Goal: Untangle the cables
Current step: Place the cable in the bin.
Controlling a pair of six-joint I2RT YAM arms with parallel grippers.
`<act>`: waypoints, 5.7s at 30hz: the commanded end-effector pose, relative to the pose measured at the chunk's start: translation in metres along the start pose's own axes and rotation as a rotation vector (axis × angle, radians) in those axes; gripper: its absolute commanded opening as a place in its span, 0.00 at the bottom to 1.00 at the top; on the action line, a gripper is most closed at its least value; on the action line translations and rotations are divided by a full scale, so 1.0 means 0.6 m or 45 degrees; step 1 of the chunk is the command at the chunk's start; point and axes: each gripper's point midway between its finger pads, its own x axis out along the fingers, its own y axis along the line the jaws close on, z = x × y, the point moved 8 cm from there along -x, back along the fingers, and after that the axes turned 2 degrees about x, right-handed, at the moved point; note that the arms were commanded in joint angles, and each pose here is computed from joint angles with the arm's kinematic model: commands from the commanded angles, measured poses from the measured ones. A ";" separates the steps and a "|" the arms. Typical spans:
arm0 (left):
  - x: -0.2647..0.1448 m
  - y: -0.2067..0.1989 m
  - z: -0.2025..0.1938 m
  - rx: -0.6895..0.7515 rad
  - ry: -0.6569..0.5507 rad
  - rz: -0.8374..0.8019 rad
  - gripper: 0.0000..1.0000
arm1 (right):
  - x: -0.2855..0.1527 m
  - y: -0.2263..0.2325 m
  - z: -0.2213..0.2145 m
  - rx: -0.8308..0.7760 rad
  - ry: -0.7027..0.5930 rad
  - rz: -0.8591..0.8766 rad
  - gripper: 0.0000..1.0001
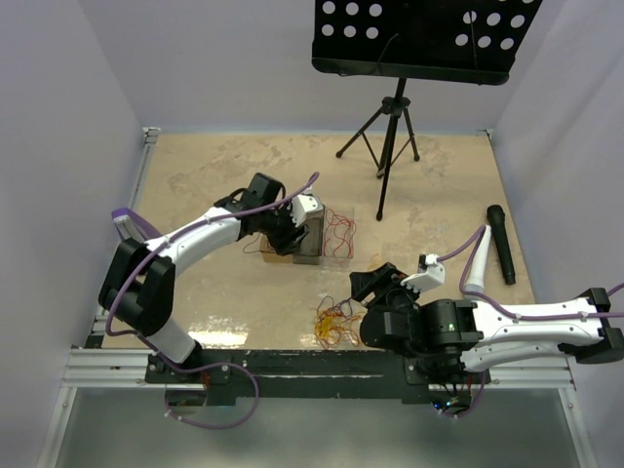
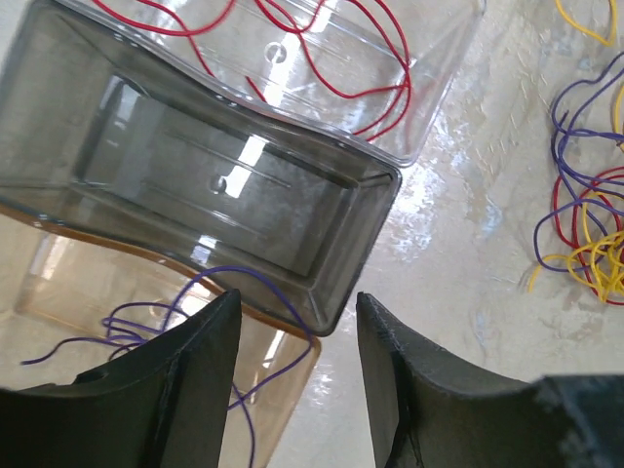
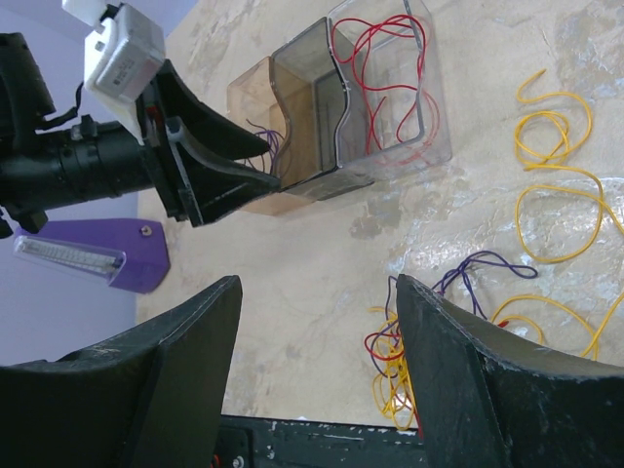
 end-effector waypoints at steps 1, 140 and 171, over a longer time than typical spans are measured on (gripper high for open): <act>0.003 -0.007 0.016 0.011 -0.054 0.057 0.56 | 0.003 0.002 0.004 0.032 -0.042 0.012 0.69; -0.101 0.082 -0.162 0.164 0.076 0.162 0.58 | 0.001 0.010 0.008 0.028 -0.052 0.027 0.69; -0.090 0.094 -0.069 0.180 -0.151 0.189 0.45 | 0.002 0.001 0.008 0.045 -0.045 0.016 0.69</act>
